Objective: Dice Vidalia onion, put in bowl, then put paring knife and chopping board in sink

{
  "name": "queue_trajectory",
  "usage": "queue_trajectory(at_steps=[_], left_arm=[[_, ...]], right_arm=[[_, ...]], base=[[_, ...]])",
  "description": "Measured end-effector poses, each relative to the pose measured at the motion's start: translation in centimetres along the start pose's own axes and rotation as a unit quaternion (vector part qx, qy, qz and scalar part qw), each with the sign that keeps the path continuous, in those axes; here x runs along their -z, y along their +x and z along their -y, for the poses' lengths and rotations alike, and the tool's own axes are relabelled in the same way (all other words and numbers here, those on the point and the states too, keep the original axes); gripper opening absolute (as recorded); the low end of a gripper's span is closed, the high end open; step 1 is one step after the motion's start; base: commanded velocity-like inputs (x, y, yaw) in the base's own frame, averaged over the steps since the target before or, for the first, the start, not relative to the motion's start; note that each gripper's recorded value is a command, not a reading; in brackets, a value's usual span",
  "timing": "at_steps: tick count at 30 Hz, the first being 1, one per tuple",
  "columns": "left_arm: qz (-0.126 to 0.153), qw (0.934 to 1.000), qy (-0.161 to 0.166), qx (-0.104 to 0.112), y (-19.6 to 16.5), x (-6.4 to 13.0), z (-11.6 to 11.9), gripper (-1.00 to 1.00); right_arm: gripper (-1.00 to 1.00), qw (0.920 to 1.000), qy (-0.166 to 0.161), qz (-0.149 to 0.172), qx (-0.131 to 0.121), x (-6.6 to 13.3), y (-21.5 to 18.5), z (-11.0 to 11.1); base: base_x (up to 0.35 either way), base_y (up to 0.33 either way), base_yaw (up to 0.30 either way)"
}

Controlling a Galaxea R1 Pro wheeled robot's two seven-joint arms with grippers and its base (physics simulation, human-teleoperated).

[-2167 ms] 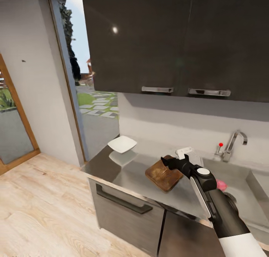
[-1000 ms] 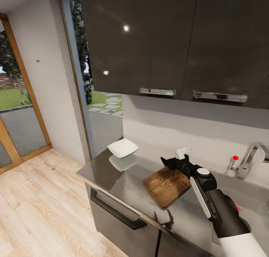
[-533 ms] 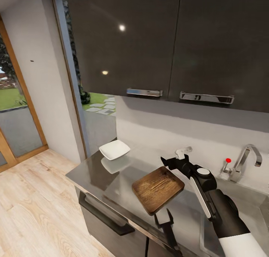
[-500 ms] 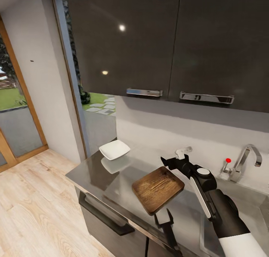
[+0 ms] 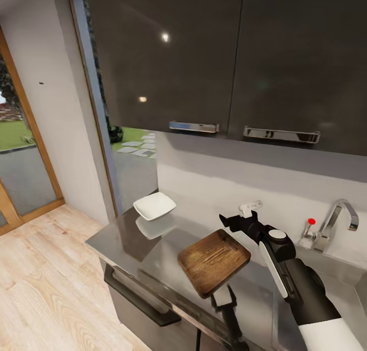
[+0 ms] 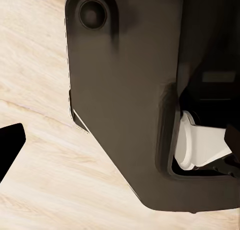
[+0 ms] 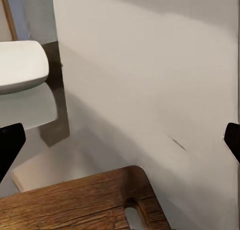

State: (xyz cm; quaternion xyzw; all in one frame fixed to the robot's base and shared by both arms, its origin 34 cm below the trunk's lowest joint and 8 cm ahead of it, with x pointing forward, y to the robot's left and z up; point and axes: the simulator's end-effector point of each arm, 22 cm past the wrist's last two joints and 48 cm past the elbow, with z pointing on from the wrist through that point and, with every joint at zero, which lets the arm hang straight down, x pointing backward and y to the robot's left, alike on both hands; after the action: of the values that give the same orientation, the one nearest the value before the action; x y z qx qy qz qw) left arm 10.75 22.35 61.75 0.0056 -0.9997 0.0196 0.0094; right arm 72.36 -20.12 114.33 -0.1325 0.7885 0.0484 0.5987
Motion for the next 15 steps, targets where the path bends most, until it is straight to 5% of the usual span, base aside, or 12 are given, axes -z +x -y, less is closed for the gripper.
queue_trajectory(at_steps=[7, 15], left_arm=[[0.000, 1.0000, 0.000, 0.000, 0.00, 0.00, 0.00, 1.00], [0.000, 1.0000, 0.000, 0.000, -0.01, -0.01, 0.00, 1.00]], right_arm=[[1.00, 1.0000, 0.000, 0.000, 0.000, -0.01, 0.01, 0.00], [1.00, 1.0000, 0.000, 0.000, 0.000, -0.03, 0.02, 0.01]], base=[[0.212, -0.171, 0.000], [0.011, -0.009, 0.000]])
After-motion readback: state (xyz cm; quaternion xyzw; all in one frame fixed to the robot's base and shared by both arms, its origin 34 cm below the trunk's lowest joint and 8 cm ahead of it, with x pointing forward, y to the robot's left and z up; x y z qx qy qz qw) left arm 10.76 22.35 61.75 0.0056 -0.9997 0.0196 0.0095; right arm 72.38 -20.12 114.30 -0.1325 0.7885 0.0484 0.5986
